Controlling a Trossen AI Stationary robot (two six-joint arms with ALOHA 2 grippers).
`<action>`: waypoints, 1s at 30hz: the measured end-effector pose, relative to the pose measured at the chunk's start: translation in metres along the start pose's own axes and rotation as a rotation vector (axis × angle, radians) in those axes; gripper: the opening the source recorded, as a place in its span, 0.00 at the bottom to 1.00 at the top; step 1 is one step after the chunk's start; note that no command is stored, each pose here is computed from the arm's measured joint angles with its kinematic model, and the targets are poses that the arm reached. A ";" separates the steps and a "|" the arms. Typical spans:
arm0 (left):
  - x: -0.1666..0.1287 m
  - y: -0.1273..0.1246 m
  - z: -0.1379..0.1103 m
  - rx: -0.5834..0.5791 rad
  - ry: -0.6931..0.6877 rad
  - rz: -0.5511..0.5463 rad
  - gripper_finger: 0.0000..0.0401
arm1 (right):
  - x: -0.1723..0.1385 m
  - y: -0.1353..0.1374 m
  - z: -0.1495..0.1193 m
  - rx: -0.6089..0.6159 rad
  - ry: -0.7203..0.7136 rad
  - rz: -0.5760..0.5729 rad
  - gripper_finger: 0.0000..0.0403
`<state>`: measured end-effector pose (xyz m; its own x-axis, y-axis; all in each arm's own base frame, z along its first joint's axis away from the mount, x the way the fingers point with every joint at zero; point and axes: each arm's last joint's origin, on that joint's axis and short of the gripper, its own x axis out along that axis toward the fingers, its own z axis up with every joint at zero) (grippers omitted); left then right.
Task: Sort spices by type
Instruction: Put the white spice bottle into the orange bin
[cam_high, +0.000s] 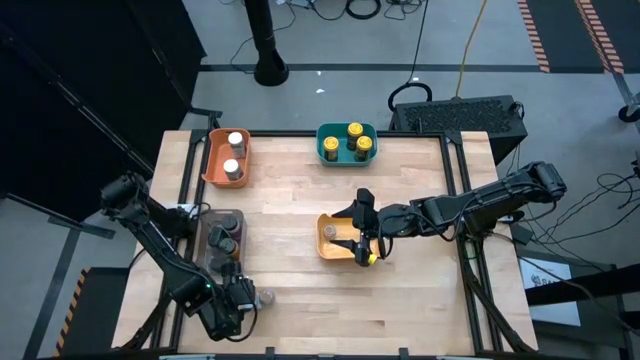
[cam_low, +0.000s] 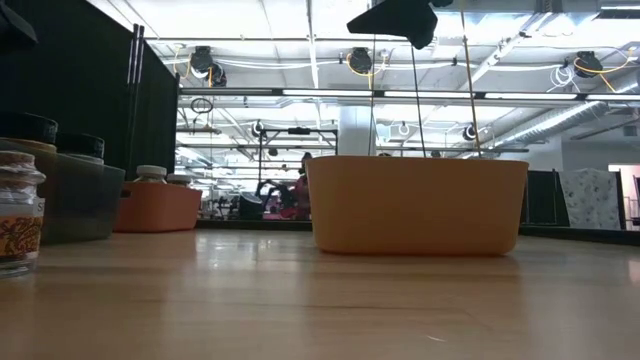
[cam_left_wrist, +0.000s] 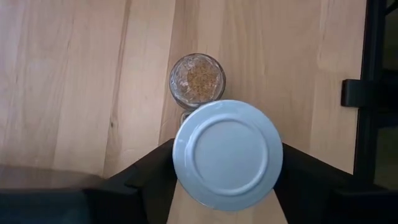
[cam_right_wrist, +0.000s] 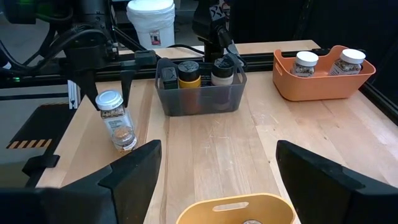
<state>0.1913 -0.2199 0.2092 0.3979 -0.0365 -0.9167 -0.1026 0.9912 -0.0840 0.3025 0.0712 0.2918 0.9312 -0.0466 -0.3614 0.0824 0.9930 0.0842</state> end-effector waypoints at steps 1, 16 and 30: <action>0.000 0.000 0.000 0.000 0.000 0.000 0.57 | 0.000 0.000 0.000 0.000 0.000 0.000 0.74; -0.060 -0.010 0.039 0.055 -0.058 0.028 0.52 | 0.000 -0.001 -0.003 -0.008 0.028 -0.006 0.74; -0.138 0.124 0.103 -0.229 -0.242 0.508 0.52 | -0.041 -0.022 0.001 0.019 0.140 -0.098 0.74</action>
<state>0.2173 -0.0793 0.3657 0.4409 0.4908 -0.7515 -0.5167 0.8234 0.2347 0.2632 0.0514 0.3054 0.8602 -0.1264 -0.4941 0.1781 0.9822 0.0589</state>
